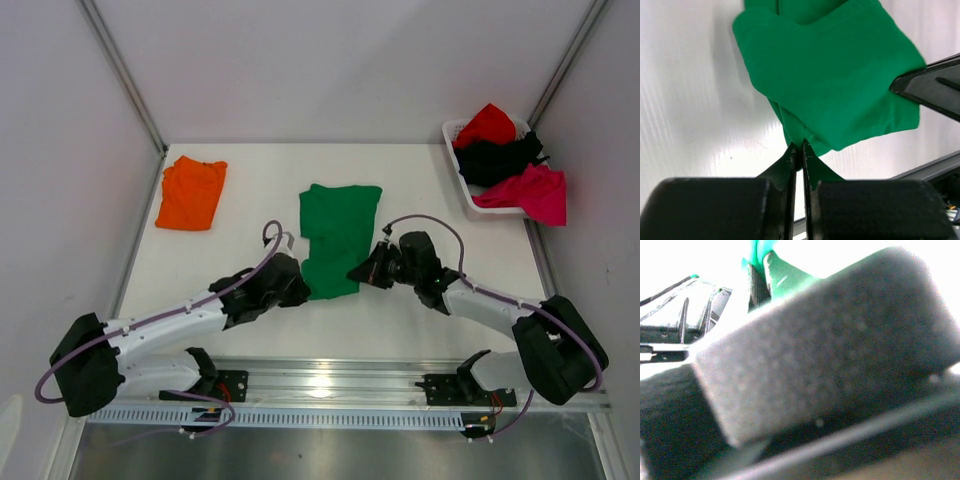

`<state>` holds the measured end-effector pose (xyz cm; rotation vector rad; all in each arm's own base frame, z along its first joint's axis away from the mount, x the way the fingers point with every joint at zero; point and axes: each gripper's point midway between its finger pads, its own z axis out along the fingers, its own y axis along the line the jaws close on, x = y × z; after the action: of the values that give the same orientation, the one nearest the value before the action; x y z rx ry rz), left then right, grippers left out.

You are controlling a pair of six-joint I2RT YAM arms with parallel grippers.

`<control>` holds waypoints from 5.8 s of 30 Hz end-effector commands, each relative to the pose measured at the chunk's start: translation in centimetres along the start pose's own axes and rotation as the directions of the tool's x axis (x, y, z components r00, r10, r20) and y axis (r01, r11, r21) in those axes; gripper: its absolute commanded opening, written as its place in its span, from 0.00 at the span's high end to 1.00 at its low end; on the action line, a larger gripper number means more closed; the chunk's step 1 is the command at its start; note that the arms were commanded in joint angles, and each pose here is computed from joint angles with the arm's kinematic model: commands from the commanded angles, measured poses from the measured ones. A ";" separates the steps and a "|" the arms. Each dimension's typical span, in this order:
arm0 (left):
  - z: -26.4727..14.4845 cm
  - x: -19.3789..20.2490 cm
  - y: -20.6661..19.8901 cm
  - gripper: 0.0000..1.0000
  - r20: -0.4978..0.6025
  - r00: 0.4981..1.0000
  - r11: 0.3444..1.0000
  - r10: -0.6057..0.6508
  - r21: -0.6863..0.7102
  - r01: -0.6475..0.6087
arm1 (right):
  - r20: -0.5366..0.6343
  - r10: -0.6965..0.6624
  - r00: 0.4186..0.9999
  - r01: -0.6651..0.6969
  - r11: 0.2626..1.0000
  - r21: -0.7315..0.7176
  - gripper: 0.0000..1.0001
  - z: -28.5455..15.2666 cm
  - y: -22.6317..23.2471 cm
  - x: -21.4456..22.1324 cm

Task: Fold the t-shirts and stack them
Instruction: Fold the tshirt

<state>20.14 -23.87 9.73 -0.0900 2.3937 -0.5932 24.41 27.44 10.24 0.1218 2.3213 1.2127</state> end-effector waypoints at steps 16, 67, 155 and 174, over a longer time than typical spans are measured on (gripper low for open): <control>-2.5 -12.4 -3.0 0.93 0.206 0.978 0.999 0.032 0.006 -0.034 | 0.142 -0.111 0.984 0.108 0.994 0.031 1.00 -1.0 3.7 -9.7; 6.8 -12.5 -0.3 0.94 0.018 0.999 0.998 0.028 -0.060 -0.027 | 0.124 -0.078 0.989 0.069 0.995 0.077 1.00 12.1 -0.9 -24.6; 12.9 -2.0 0.4 0.90 -0.296 0.953 0.998 0.062 0.004 -0.064 | 0.202 -0.180 0.963 0.183 0.983 0.003 0.23 17.4 -0.4 -32.0; 15.4 1.6 0.2 0.92 -0.387 0.916 0.994 0.103 0.021 -0.103 | 0.165 -0.225 0.960 0.226 0.974 0.012 0.23 16.6 1.3 -31.3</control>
<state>29.92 -30.85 1.42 0.1108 2.6725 -0.6964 59.10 30.64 9.78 0.0352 2.2261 1.0598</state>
